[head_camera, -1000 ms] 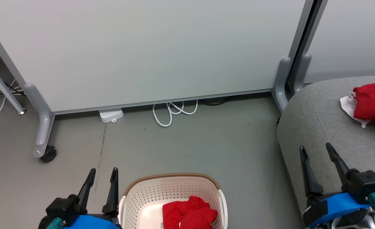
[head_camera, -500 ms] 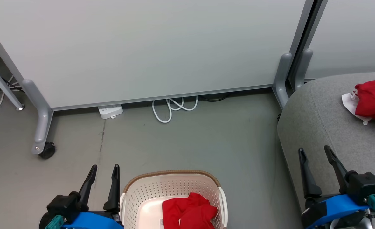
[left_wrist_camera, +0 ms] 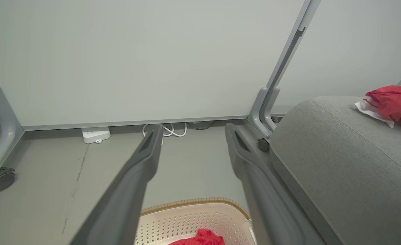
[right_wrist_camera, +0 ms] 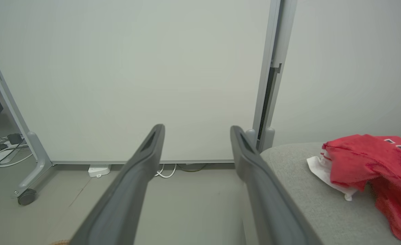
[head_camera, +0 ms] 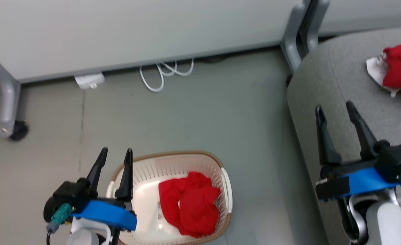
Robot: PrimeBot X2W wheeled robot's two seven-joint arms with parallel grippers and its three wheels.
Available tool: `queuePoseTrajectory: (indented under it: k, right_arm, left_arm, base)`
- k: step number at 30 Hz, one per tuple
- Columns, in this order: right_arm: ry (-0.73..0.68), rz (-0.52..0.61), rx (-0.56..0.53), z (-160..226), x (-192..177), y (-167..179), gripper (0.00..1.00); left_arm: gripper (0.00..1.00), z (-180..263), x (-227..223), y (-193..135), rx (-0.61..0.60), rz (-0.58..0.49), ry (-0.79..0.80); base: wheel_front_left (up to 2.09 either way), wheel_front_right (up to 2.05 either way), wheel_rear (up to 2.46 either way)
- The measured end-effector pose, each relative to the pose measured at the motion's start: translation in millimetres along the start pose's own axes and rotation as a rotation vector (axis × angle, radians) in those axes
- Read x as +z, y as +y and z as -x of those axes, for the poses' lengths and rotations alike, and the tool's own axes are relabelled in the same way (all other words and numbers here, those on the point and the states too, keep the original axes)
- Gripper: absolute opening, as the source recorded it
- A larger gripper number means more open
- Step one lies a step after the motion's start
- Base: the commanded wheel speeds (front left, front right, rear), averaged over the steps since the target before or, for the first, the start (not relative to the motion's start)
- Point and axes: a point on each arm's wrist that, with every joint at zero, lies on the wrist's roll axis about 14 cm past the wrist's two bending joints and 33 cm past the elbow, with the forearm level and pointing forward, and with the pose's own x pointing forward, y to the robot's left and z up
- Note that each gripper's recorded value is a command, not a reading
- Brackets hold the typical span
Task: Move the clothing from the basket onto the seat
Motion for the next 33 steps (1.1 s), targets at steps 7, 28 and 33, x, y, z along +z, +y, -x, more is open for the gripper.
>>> queuePoseTrajectory:
  k: [7, 28, 33]
  right_arm:
    - [-0.002, 0.062, -0.032, -51.2, -20.5, -25.6, 1.00]
    - [0.264, 0.049, -0.036, -63.3, -165.5, -38.1, 1.00]
    - [0.295, 0.039, -0.045, -57.4, -181.9, -42.3, 1.00]
  left_arm:
    - [1.00, -63.0, -65.2, -24.1, -0.142, -0.019, 0.144]
    - [1.00, -71.6, -307.1, -70.8, -0.412, 0.004, 0.700]
    - [1.00, -49.8, -337.8, -78.0, -0.449, 0.012, 0.794]
  base:
    - [0.00, 0.00, 0.00]
    - [0.00, 0.00, 0.00]
    - [0.00, 0.00, 0.00]
